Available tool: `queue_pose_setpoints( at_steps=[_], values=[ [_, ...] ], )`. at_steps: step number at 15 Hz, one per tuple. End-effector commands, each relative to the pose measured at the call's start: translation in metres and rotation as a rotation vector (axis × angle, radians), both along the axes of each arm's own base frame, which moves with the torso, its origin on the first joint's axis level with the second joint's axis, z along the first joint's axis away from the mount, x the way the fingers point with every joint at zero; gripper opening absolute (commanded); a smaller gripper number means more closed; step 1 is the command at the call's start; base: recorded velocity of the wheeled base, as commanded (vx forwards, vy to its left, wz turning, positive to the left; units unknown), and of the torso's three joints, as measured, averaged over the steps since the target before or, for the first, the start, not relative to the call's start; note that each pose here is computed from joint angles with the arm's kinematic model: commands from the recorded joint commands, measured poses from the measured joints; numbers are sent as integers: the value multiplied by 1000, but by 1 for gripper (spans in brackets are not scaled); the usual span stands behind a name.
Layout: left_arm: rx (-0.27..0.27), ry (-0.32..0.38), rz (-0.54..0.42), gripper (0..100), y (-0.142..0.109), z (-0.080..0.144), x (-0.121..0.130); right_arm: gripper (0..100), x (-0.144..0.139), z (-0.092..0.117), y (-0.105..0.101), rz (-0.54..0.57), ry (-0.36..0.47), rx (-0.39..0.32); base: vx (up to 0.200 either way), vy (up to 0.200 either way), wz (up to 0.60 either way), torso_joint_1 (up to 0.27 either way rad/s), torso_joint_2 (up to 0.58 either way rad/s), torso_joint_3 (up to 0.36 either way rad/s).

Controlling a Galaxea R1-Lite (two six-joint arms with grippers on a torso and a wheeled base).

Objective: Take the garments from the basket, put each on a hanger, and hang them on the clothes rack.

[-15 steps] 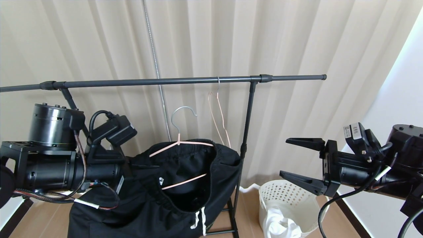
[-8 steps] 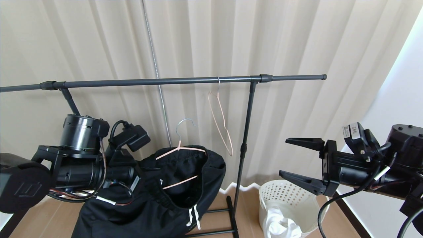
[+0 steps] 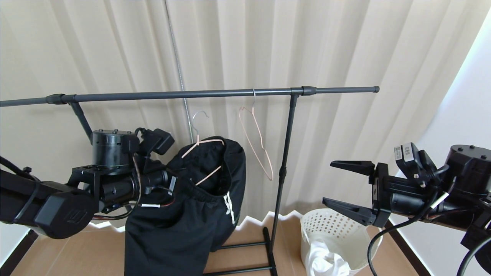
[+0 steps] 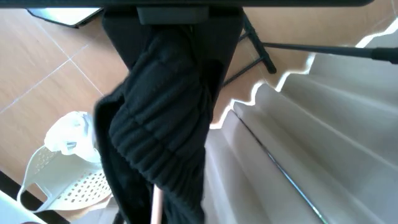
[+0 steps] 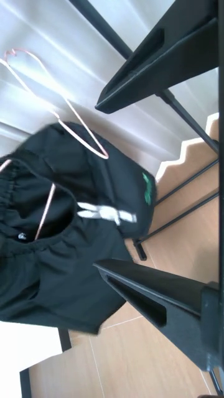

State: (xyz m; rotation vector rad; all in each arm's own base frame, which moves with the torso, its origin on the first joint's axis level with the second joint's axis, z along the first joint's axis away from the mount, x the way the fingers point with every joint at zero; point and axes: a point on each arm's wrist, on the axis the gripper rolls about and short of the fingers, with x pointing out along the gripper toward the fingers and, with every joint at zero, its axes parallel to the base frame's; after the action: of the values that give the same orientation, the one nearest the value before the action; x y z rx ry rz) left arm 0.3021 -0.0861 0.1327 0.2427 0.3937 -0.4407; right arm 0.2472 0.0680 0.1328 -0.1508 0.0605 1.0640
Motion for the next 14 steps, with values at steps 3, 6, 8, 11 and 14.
queue_pose_setpoints(
  at_steps=[3, 6, 8, 11, 14],
  values=[
    [-18, -31, 40, 0, 4, -2, 19, 100, 0, 0, 0, 1, -1, 0, 0, 0, 0, 0, 0, 0],
    [-45, -61, 119, 0, 2, 3, 41, 100, -1, 1, 0, 1, -3, 0, 0, 0, 0, 0, 0, 0],
    [-94, -74, 159, 0, -2, 7, 55, 100, -1, 1, 0, 1, -4, 0, 0, 0, 0, 0, 0, 0],
    [-134, -100, 163, 0, -9, 11, 72, 100, -1, 1, 0, 1, -6, 1, 0, 0, 0, 0, 0, 0],
    [-139, -109, 162, 0, -13, 8, 84, 100, -1, 1, 0, 1, -6, 1, 0, 0, 0, 0, 0, 0]
  ],
)
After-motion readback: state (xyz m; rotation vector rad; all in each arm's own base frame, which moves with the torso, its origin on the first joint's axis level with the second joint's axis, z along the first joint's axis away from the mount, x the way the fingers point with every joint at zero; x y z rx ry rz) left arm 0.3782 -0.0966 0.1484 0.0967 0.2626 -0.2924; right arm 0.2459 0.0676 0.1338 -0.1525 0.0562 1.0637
